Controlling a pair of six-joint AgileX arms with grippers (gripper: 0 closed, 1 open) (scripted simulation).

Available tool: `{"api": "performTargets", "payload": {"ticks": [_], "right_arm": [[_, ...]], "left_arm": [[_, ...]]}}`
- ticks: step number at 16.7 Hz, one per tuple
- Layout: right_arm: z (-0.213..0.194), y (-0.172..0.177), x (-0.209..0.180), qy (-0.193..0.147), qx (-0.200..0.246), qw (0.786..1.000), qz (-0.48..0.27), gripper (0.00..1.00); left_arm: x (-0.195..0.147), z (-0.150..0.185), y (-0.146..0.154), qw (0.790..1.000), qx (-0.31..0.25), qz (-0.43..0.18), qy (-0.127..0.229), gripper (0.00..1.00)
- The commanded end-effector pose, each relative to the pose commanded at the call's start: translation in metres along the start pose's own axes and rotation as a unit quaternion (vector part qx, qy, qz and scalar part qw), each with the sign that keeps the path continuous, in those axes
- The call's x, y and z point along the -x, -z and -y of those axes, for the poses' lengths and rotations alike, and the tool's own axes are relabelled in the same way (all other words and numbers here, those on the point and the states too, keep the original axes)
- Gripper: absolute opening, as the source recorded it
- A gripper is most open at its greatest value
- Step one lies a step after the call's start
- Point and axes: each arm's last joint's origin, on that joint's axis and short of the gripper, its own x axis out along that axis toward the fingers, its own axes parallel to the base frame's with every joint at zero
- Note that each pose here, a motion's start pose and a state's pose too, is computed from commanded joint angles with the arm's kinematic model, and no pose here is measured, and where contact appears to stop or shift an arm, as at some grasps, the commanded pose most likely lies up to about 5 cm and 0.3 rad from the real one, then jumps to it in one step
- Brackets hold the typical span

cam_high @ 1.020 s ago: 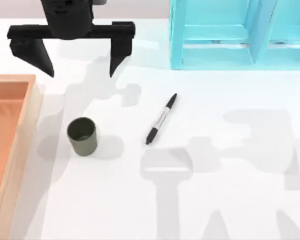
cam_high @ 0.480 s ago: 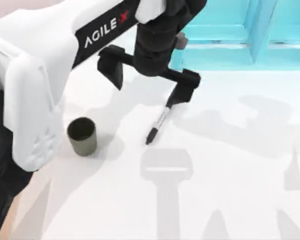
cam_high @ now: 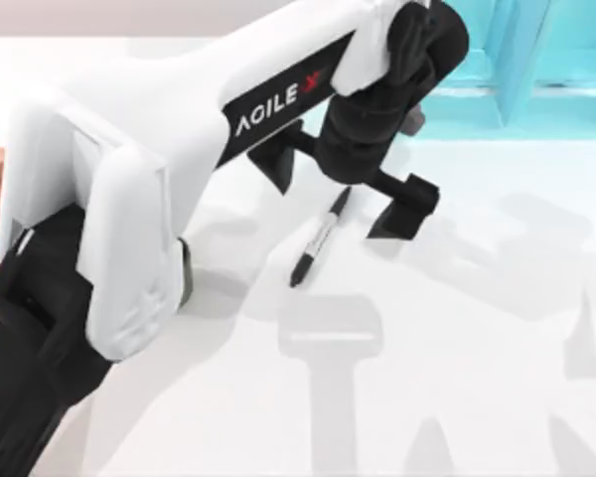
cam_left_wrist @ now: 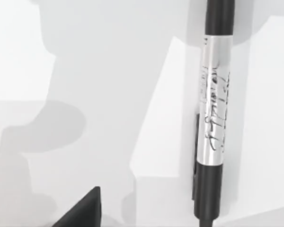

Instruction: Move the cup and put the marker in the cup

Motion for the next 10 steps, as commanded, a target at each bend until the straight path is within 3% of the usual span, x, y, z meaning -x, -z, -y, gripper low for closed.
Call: {"api": "performTargets", "payload": {"ticks": [4,10], "right_arm": [[0.000,0.000,0.000,0.000,0.000,1.000,0.000,1.00],[0.000,0.000,0.000,0.000,0.000,1.000,0.000,1.00]], "left_arm": [[-0.016,0.002,-0.002,1.000,-0.002,0.004,0.000,1.00],[-0.080,0.002,-0.003,1.000,-0.002,0.004,-0.001,1.00]]}}
